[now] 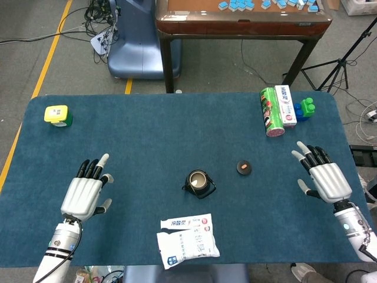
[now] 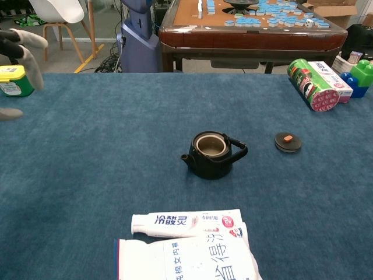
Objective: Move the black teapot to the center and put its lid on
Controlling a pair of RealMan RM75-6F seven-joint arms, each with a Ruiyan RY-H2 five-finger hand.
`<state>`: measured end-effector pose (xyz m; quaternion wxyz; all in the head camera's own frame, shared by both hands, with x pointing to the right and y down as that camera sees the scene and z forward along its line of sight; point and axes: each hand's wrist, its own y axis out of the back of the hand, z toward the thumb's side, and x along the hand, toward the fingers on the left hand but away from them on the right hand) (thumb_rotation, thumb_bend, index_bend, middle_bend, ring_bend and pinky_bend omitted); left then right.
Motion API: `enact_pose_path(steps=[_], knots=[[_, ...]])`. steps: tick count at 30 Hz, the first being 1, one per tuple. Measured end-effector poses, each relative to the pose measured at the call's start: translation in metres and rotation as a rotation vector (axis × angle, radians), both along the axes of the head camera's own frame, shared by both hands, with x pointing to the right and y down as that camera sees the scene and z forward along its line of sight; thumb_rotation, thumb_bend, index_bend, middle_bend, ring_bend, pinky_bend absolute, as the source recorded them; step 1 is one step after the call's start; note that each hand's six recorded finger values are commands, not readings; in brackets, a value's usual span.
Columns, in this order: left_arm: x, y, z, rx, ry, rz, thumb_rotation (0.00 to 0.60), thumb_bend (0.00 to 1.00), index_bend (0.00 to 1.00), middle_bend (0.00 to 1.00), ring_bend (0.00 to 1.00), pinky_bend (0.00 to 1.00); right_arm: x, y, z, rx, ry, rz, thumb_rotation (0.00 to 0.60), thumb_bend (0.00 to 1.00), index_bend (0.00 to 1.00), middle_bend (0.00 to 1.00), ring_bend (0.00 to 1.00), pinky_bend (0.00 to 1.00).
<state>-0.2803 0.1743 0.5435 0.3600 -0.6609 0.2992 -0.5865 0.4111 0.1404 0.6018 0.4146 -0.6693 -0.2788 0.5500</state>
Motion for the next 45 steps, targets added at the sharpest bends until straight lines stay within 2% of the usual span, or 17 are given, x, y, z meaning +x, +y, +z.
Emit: enact_pose_path(steps=[9, 14, 20, 28, 33, 38, 45], knots=[[-0.052, -0.015, 0.0, 0.029, 0.075, -0.08, 0.6, 0.26, 0.38, 0.0, 0.0, 0.0, -0.012, -0.002, 0.007, -0.042, 0.006, 0.015, 0.6, 0.41, 0.1, 0.0, 0.0, 0.0], [-0.084, -0.022, 0.003, 0.094, 0.093, -0.076, 0.6, 0.26, 0.38, 0.0, 0.0, 0.0, -0.015, -0.004, 0.011, -0.088, 0.002, 0.038, 0.6, 0.41, 0.1, 0.0, 0.0, 0.0], [-0.125, -0.022, 0.01, 0.13, 0.112, -0.084, 0.6, 0.26, 0.37, 0.0, 0.0, 0.0, -0.019, -0.012, 0.021, -0.153, 0.003, 0.059, 0.6, 0.41, 0.1, 0.0, 0.0, 0.0], [-0.167, -0.02, 0.02, 0.11, 0.142, -0.126, 0.6, 0.26, 0.36, 0.0, 0.0, 0.0, -0.033, -0.031, 0.042, -0.222, 0.027, 0.052, 0.6, 0.41, 0.1, 0.0, 0.0, 0.0], [-0.188, -0.021, 0.029, 0.065, 0.183, -0.181, 0.6, 0.26, 0.36, 0.0, 0.0, 0.0, -0.05, -0.04, 0.056, -0.232, 0.038, 0.029, 0.6, 0.41, 0.1, 0.0, 0.0, 0.0], [-0.214, -0.03, 0.036, 0.056, 0.143, -0.204, 0.6, 0.26, 0.35, 0.0, 0.0, 0.0, -0.059, -0.044, 0.066, -0.241, 0.057, 0.016, 0.6, 0.41, 0.1, 0.0, 0.0, 0.0], [-0.217, -0.031, 0.037, 0.075, 0.083, -0.189, 0.6, 0.26, 0.32, 0.0, 0.0, 0.0, -0.065, -0.048, 0.075, -0.26, 0.087, 0.008, 0.6, 0.41, 0.1, 0.0, 0.0, 0.0]])
